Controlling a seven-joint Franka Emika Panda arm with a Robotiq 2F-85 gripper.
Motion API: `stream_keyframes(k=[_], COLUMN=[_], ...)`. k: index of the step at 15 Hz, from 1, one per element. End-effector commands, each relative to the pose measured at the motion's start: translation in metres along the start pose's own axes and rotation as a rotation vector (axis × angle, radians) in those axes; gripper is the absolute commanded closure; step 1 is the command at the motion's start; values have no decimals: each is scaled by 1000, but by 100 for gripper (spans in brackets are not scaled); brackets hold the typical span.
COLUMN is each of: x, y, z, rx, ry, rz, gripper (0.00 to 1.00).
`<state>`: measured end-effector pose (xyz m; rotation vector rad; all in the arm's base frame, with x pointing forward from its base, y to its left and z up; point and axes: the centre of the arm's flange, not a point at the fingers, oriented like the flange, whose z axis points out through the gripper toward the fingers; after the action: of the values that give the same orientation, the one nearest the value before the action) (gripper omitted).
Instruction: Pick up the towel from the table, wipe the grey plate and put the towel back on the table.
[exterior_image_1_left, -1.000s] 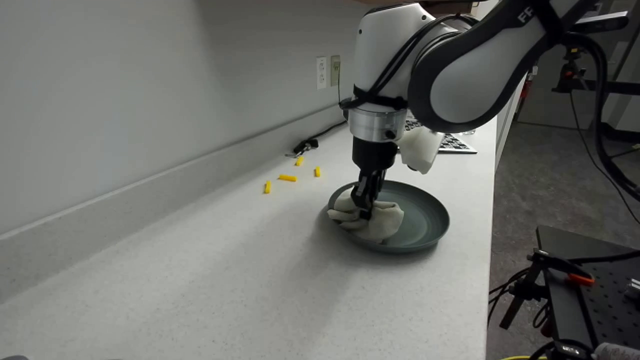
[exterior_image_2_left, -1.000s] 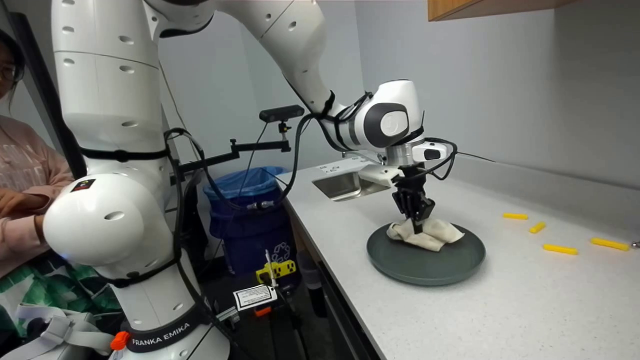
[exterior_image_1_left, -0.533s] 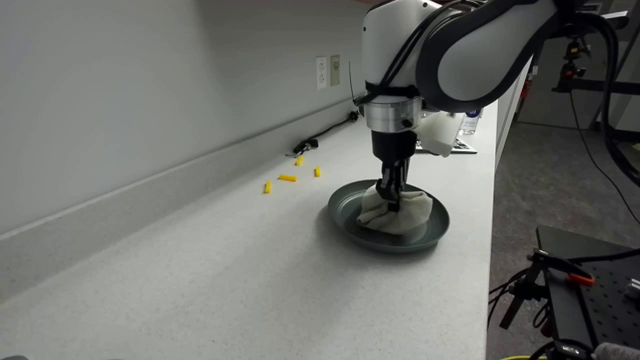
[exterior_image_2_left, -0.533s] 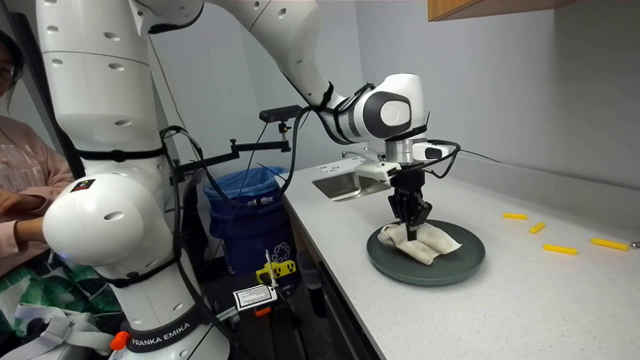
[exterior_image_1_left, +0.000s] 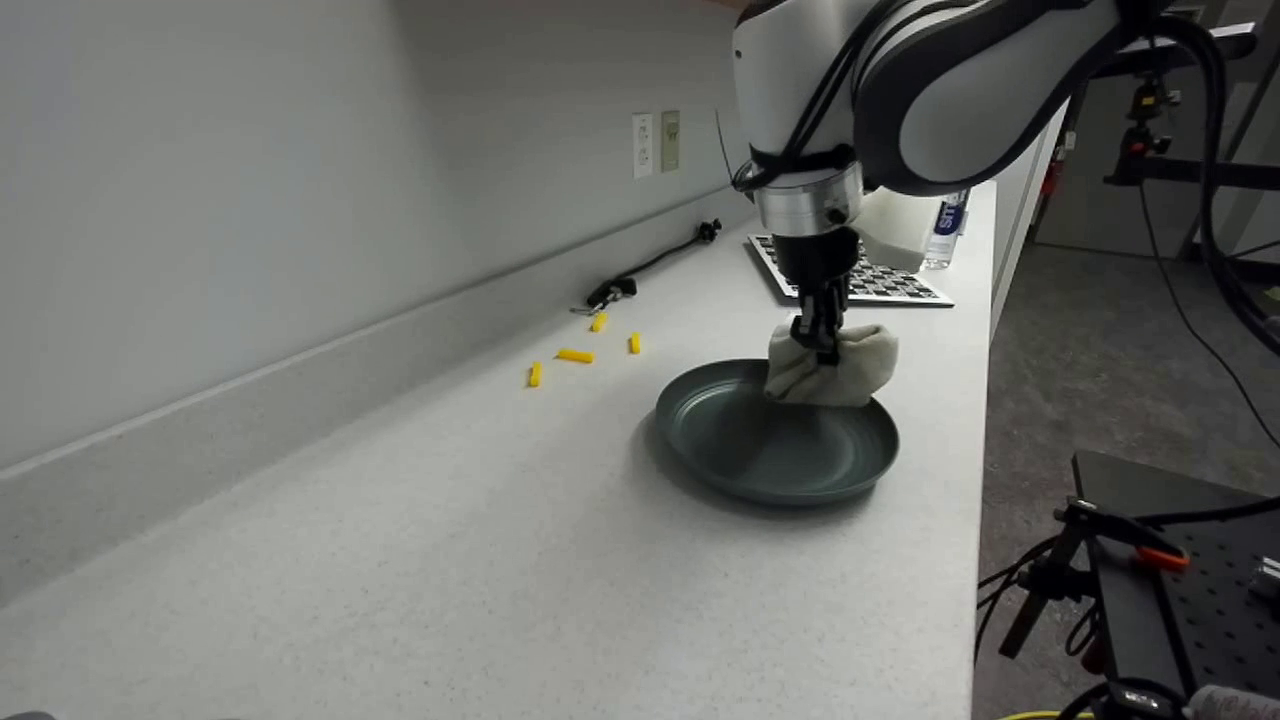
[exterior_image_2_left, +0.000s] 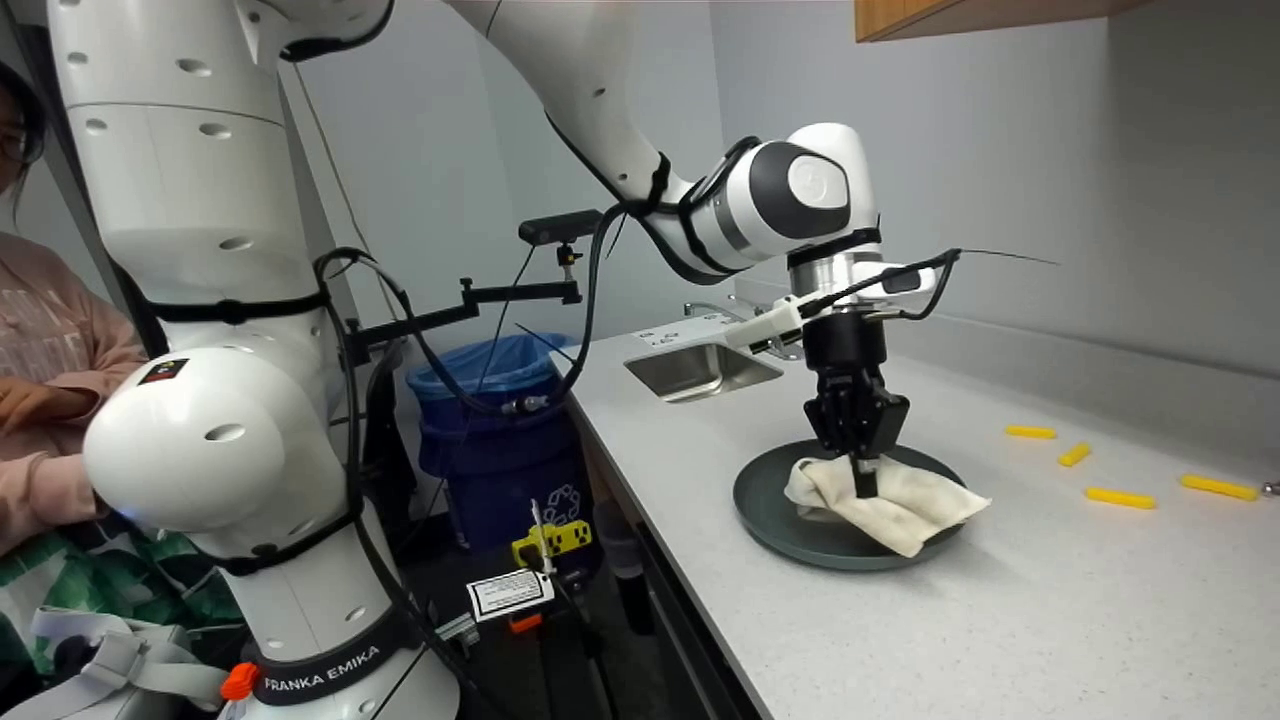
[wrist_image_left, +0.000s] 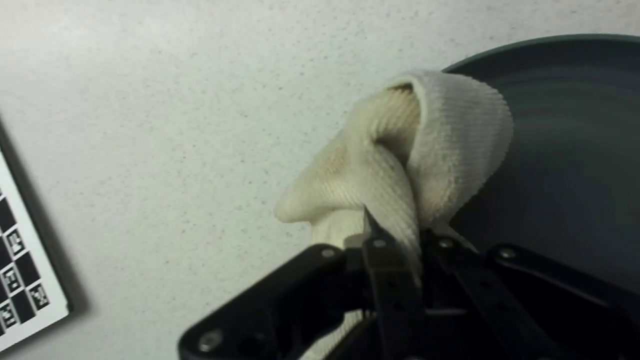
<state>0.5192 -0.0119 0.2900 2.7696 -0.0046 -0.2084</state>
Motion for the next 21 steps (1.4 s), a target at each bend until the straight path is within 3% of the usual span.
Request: stream_keyframes(k=[1,3,9,14,17,21], x=[13,18,26,6,-3,-7], y=[4,-2,-37,-68,-68,-48], z=[3,3,-8,-14,-13,-8], rx=[-71,-57,107,242,246,155], ry=[45,91,227,164,117,57], rz=[8,11,8,-33,-66,-71], gripper=[97,97,97,97,97,97])
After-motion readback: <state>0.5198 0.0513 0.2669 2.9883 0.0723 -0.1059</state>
